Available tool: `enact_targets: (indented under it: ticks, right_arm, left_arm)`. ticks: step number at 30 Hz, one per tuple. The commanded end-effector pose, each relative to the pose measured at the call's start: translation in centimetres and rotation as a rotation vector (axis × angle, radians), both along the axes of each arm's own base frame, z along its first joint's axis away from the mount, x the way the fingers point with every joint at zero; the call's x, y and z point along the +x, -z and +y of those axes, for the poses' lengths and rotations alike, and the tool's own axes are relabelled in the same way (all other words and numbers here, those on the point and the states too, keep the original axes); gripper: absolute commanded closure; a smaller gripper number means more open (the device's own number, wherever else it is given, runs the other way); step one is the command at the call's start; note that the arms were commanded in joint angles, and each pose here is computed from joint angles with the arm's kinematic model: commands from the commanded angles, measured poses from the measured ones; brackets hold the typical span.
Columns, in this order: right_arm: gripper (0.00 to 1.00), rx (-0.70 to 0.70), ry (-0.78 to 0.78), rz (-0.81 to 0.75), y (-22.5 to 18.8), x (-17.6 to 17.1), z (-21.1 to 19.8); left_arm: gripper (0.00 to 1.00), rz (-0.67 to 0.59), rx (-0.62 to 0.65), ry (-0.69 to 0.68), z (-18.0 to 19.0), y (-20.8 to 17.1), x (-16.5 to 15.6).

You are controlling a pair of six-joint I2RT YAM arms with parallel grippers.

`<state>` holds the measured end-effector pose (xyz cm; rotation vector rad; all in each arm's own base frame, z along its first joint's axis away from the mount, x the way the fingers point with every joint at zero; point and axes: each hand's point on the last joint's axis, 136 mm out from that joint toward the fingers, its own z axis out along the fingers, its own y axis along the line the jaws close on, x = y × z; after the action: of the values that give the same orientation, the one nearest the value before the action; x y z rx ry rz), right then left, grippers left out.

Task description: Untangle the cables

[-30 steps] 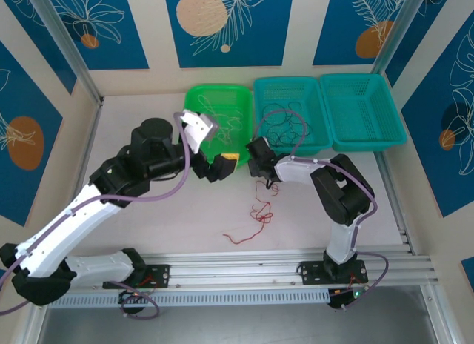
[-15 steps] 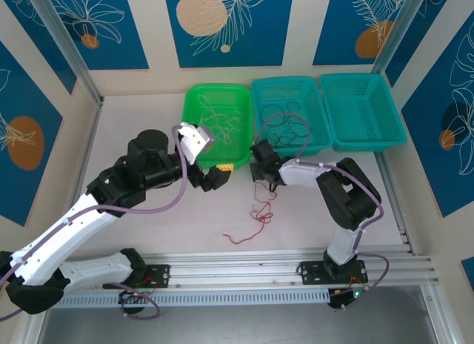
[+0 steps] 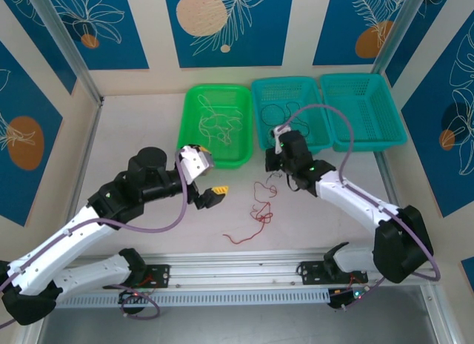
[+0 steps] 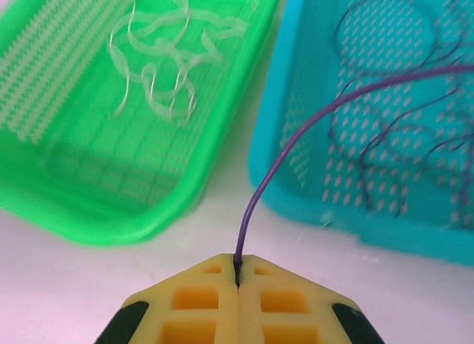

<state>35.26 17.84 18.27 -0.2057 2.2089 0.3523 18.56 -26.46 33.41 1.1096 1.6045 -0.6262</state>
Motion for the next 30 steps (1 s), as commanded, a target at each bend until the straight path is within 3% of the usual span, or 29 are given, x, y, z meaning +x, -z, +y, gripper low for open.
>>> enact_targets:
  ticks: [1, 5, 8, 9, 11, 13, 14, 18, 24, 27, 30]
  right_arm:
    - [1.00, 0.114, 0.069, -0.059, -4.9, 2.9, -2.1]
    - [1.00, 0.121, 0.161, -0.101, -7.6, 8.7, -4.9]
    - [1.00, 0.121, 0.178, -0.058, -6.5, 13.4, -5.6]
    - [0.96, 0.113, 0.159, -0.023, -5.5, 14.7, -5.2]
    - [0.71, 0.107, 0.099, 0.077, -3.9, 16.2, -3.8]
    - [0.36, 0.113, 0.111, 0.153, -2.9, 16.8, -3.7]
    - [0.29, 0.125, 0.132, 0.163, -3.0, 16.7, -4.0]
    - [0.22, 0.167, 0.164, 0.133, -4.4, 14.1, -4.9]
    - [0.22, 0.235, 0.192, 0.081, -7.1, 4.5, -5.4]
    - [0.22, 0.291, 0.215, 0.130, -5.3, -0.8, -5.4]
    - [0.23, 0.301, 0.221, 0.241, -1.6, -5.7, -4.4]
  left_arm:
    - [0.00, -0.037, -0.037, 0.047, -0.8, -1.1, -0.3]
    - [0.00, -0.022, -0.030, 0.072, -1.1, -0.6, -0.7]
    - [0.00, -0.010, -0.006, 0.073, -1.0, 0.6, -0.8]
    - [0.00, 0.000, 0.002, 0.070, -1.0, 1.0, -0.7]
    - [0.00, 0.019, 0.010, 0.061, -0.9, 1.8, -0.7]
    - [0.00, 0.041, 0.017, 0.060, -0.9, 2.5, -0.7]
    - [0.00, 0.053, 0.018, 0.053, -0.9, 2.9, -0.6]
    - [0.00, 0.108, 0.035, 0.021, -1.2, 4.3, 0.0]
    - [0.00, 0.305, -0.033, 0.000, -4.1, 6.6, 1.2]
    - [0.03, 0.447, -0.102, -0.042, -5.7, 8.6, 2.2]
    - [0.14, 0.571, -0.162, -0.124, -6.6, 11.3, 3.4]
